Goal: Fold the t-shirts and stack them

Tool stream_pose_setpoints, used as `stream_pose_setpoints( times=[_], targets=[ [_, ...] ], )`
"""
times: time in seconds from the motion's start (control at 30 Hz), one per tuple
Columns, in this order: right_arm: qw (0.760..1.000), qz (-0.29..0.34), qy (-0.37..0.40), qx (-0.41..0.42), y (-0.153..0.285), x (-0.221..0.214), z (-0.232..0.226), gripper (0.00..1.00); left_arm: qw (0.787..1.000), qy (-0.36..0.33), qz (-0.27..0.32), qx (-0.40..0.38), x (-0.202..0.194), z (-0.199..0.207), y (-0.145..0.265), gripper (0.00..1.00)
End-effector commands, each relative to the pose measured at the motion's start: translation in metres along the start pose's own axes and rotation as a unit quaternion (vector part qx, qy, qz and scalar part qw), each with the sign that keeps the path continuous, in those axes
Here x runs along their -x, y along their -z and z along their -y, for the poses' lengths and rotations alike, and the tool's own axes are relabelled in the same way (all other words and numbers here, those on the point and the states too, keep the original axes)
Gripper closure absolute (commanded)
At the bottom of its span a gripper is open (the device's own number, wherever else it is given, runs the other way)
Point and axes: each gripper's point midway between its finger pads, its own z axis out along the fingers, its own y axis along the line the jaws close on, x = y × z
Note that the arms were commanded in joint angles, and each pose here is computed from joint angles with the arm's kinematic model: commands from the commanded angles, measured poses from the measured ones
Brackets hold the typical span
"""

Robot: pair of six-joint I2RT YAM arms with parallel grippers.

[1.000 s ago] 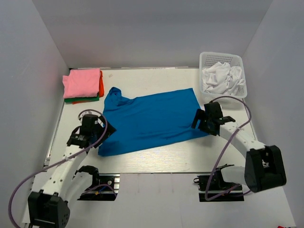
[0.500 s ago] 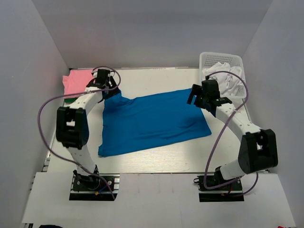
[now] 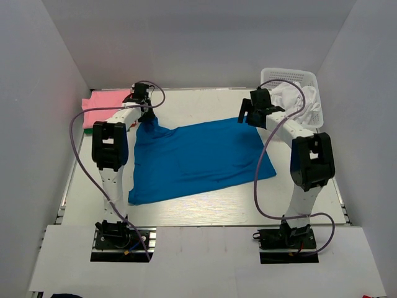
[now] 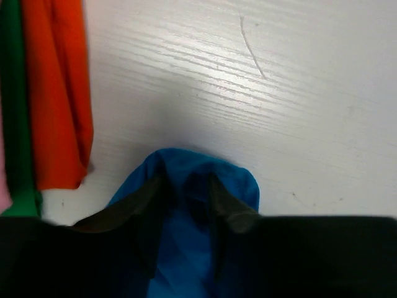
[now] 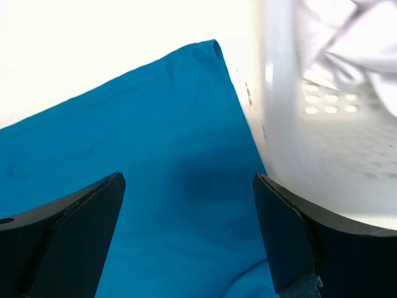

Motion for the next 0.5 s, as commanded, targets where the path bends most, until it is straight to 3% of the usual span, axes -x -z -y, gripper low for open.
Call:
stream_pose_setpoints(
  times=[0.0, 0.03, 0.1, 0.23, 0.47],
  targets=[
    [1.000, 0.000, 0.006, -0.016, -0.010, 0.011, -0.001, 0.10, 0.999, -0.012, 0.014, -0.026, 0.021, 0.010, 0.007, 0.60],
    [1.000, 0.012, 0.002, -0.013, -0.011, 0.024, -0.005, 0.10, 0.999, -0.012, 0.013, -0.031, 0.022, 0.012, 0.005, 0.68],
    [1.000, -0.003, 0.000, -0.018, -0.024, 0.017, -0.005, 0.10, 1.000, -0.013, 0.003, -0.027, 0.015, 0.010, 0.002, 1.00],
    [1.000, -0.007, -0.009, -0.020, -0.043, 0.023, -0.014, 0.10, 1.000, -0.008, 0.005, -0.027, 0.007, 0.007, 0.007, 1.00],
    [0.999, -0.014, -0.023, -0.027, -0.073, 0.026, -0.027, 0.10, 0.995, 0.016, 0.084, -0.048, 0.039, 0.006, 0.061, 1.00]
  ],
)
